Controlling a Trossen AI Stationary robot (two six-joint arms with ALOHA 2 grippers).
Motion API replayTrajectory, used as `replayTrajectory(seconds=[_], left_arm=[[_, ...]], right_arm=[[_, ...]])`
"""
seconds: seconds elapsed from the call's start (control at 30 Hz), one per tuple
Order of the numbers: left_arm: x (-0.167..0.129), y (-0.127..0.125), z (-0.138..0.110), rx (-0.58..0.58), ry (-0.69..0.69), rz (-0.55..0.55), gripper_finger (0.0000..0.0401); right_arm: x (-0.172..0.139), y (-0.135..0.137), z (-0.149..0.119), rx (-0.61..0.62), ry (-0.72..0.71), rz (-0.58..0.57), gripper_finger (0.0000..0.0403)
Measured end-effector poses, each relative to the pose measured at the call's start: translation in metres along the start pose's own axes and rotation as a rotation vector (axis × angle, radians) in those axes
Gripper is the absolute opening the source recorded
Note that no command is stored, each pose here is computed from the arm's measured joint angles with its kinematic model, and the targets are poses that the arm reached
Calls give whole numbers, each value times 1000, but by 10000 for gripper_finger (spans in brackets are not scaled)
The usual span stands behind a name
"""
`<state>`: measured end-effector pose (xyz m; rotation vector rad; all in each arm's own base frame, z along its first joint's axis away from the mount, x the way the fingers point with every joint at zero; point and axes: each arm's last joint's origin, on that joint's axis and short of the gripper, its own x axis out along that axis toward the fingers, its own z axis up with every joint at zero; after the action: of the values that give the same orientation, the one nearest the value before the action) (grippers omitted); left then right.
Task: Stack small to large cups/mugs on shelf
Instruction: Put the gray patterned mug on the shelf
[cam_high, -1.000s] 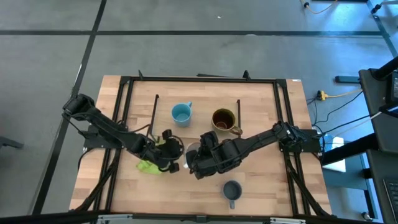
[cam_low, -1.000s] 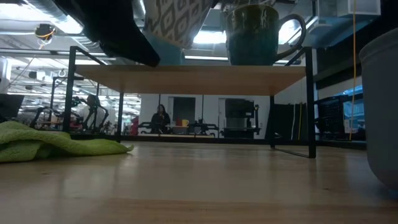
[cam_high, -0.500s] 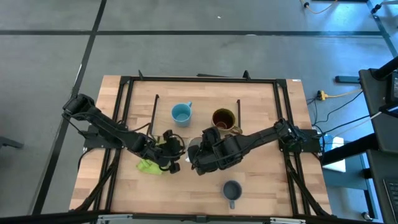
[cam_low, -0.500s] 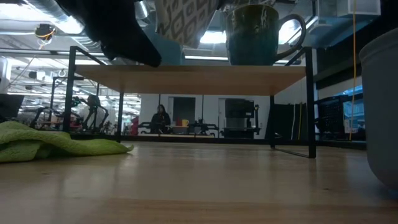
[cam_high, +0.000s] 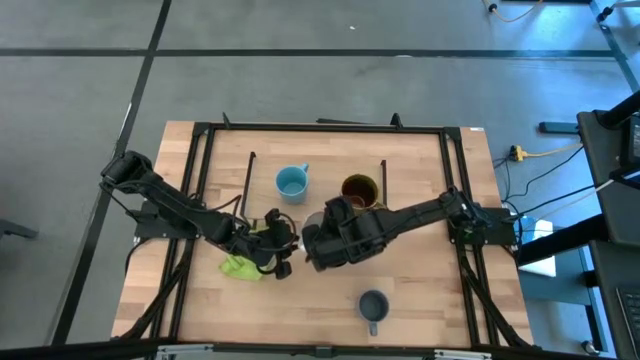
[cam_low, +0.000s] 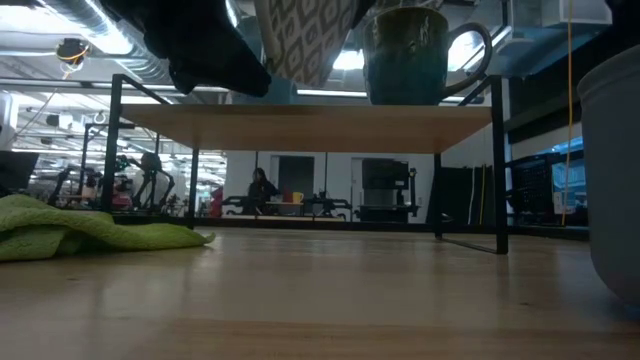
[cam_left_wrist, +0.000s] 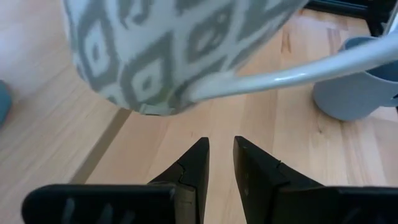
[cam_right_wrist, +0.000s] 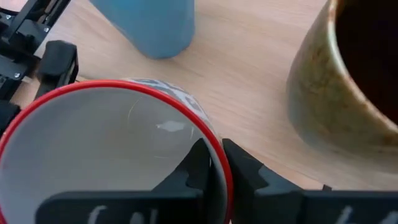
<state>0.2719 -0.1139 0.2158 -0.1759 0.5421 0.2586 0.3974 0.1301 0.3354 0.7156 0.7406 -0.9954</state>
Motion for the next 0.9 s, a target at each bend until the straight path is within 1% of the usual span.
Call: replayTrajectory(seconds=[0.13,0.3,0.53,0.77,0.9], left_arm=[[0,-1,0,1,6,-14,69],[-3,-6,0,-5,-5,-47,69],[-3,-6,1,-12,-15,-53,69],[-5,-10,-1,-8,-17,-74,69],[-7,-14,-1,-8,-24,-92,69]], right_arm=[[3,0,4,3,-2,-7,36],[5,-1,8,-8,-3,-18,28],[8,-3,12,-5,22,-34,36],[10,-3,15,-14,22,-39,28],[13,-4,19,-11,20,-46,35]])
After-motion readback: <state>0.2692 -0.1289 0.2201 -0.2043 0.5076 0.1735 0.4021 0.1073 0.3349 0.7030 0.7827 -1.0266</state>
